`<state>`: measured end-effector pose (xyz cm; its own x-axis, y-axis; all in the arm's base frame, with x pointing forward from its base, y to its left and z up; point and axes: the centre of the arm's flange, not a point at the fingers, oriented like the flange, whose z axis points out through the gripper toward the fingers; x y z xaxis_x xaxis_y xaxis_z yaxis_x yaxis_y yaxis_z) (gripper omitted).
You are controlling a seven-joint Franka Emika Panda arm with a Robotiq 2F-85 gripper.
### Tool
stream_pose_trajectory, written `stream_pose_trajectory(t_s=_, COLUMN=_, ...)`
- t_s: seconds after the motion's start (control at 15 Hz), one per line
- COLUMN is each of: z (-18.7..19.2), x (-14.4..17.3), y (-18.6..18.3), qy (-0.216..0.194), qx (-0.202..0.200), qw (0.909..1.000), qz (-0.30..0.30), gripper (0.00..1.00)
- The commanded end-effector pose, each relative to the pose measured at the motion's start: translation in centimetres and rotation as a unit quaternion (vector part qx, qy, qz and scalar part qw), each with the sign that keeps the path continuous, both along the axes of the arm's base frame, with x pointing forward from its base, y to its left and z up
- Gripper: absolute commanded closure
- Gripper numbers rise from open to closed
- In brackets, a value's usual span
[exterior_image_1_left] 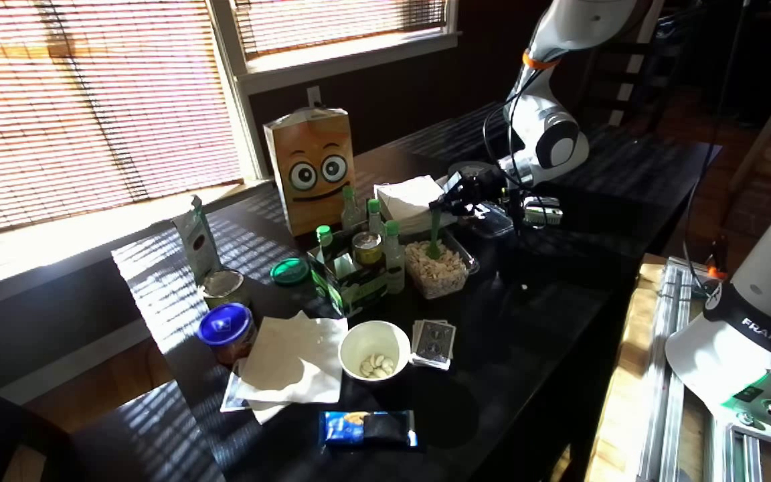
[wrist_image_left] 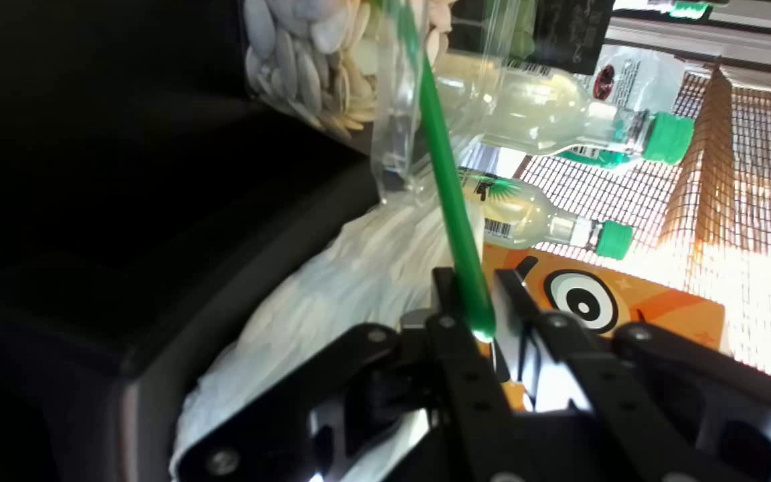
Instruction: Use the spoon to transfer some contents from the right bowl to the left bowl
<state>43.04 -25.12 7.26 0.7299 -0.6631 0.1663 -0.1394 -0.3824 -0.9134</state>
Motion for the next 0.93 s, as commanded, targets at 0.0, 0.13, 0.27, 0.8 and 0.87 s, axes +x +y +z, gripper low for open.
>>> stream_pose_trajectory(t_s=0.0, z=-1.1, x=0.4, y=-0.9, qy=0.001, qx=-0.017, qw=0.9998, qz=-0.014, gripper=1.0)
stream_pose_trajectory(t_s=0.13, z=-0.9, x=0.3, y=-0.8, qy=0.0, qx=-0.013, qw=0.9998, qz=-0.011, gripper=0.97)
stream_pose_trajectory(t_s=0.27, z=-0.2, x=-0.3, y=-0.6, qy=-0.008, qx=-0.016, qw=0.9998, qz=-0.007, gripper=0.97)
stream_pose_trajectory(t_s=0.8, z=2.6, x=-3.2, y=-0.8, qy=-0.107, qx=-0.069, qw=0.9918, qz=0.009, gripper=0.97)
stream_pose_trajectory(t_s=0.87, z=2.5, x=-3.4, y=-0.5, qy=-0.115, qx=-0.074, qw=0.9903, qz=0.019, gripper=0.97)
